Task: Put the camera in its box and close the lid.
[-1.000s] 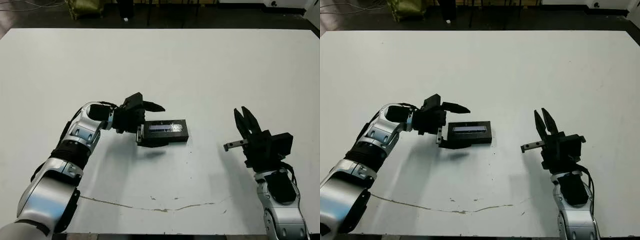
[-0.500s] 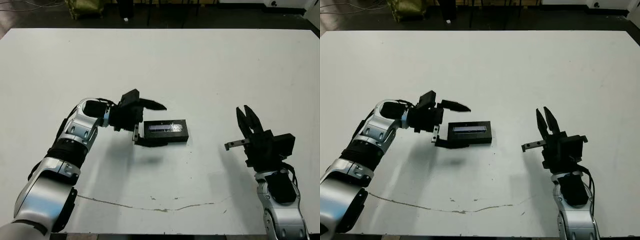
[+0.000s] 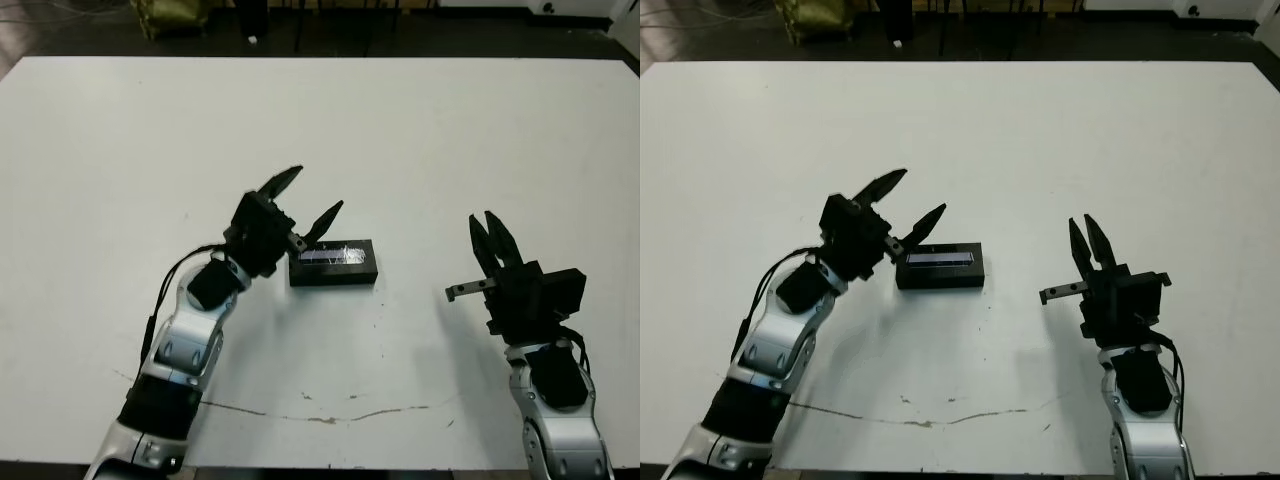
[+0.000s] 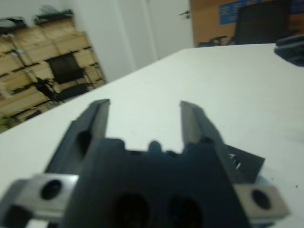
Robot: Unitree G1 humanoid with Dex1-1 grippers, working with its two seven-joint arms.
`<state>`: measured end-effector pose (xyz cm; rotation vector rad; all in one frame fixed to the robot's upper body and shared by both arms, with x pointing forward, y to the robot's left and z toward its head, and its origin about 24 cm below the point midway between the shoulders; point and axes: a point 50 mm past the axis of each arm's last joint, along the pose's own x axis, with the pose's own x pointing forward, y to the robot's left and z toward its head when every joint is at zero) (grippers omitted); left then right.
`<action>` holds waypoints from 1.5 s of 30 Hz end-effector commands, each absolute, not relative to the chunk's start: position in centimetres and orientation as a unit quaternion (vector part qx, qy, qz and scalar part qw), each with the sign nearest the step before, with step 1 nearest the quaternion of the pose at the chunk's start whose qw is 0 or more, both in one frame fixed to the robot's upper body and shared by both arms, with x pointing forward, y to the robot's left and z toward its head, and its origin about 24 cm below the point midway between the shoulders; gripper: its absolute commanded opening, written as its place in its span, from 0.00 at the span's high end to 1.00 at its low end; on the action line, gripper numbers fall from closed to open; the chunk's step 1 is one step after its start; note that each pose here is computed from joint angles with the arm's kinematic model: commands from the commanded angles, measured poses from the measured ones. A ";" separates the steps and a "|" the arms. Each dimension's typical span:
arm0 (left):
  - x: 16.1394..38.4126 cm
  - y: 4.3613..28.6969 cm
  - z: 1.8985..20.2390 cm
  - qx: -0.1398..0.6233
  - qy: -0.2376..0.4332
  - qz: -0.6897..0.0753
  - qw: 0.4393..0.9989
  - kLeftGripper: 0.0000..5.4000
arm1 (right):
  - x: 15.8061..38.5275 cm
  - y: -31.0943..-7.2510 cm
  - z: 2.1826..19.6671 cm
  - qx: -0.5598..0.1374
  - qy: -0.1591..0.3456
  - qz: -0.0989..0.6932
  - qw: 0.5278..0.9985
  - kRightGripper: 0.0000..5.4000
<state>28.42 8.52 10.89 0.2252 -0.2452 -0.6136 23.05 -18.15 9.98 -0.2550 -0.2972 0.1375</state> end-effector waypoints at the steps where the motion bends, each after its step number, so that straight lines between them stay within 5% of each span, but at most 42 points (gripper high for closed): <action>1: 27.4 7.8 9.4 0.061 -0.059 -0.293 0.952 0.67 | 22.7 -18.2 9.4 -0.129 -0.122 0.058 0.982 1.00; 9: 26.6 6.3 9.0 0.006 0.009 -0.292 0.956 0.99 | 22.7 -18.3 9.4 -0.132 -0.128 0.056 0.981 1.00; 23: 26.9 4.6 7.0 -0.079 0.141 -0.252 0.954 0.99 | 22.6 -18.0 9.2 -0.120 -0.119 0.052 0.984 1.00; 45: 25.9 4.9 4.3 0.007 0.210 -0.268 0.940 0.99 | 22.6 -17.9 9.2 -0.128 -0.119 0.051 0.983 1.00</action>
